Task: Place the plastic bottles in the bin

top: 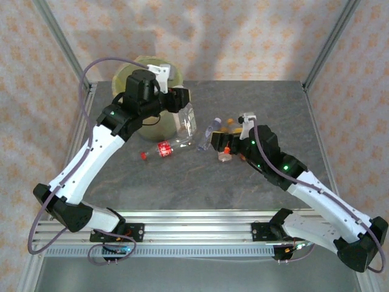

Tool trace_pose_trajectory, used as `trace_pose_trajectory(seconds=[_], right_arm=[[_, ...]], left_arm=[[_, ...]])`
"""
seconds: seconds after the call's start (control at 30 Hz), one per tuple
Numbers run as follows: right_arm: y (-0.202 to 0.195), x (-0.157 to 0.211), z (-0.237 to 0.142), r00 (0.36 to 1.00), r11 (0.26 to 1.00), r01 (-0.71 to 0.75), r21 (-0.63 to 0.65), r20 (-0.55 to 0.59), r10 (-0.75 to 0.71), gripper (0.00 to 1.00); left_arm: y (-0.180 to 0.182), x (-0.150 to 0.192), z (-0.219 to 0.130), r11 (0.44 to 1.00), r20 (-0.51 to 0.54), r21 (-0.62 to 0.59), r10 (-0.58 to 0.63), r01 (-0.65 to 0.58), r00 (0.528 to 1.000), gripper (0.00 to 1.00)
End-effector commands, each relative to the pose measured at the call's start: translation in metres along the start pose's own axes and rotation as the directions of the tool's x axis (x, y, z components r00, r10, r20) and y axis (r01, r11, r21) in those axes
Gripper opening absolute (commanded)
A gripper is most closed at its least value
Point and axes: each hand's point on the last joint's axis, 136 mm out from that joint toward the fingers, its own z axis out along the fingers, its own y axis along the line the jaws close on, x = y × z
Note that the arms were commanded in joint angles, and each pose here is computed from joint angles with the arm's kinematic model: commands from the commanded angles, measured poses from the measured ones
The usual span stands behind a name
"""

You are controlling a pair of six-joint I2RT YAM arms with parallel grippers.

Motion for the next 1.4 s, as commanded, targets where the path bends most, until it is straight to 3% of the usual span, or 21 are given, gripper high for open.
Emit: trace_pose_trajectory(seconds=[0.0,0.2,0.37,0.63,0.87,1.37], right_arm=[[-0.024,-0.013,-0.010,0.994,0.992,-0.050,0.114,0.107,0.038,0.99],[-0.043,-0.016,-0.026,0.979,0.981,-0.104,0.165,0.193,0.071,0.99],[-0.082,-0.013,-0.048,0.942,0.921,-0.247,0.302,0.298,0.155,0.99],[-0.100,-0.002,-0.058,0.947,0.895,-0.234,0.380,0.295,0.123,0.99],[-0.104,-0.001,-0.058,0.950,0.880,-0.239,0.411,0.289,0.123,0.99],[-0.099,0.004,-0.038,0.971,0.883,-0.193,0.427,0.214,0.109,0.99]], left_arm=[[0.015,-0.028,-0.026,0.995,0.077,-0.090,0.041,-0.034,0.996,0.00],[0.048,-0.069,-0.043,0.981,0.164,-0.193,0.033,0.000,0.986,0.00],[0.072,-0.103,-0.053,0.965,0.229,-0.263,0.043,0.019,0.972,0.00],[0.121,-0.140,-0.046,0.922,0.245,-0.387,0.070,0.031,0.967,0.00],[0.159,-0.155,-0.022,0.861,0.134,-0.504,0.161,-0.073,0.978,0.00],[0.226,-0.127,0.015,0.674,-0.149,-0.662,0.310,-0.327,0.939,0.00]])
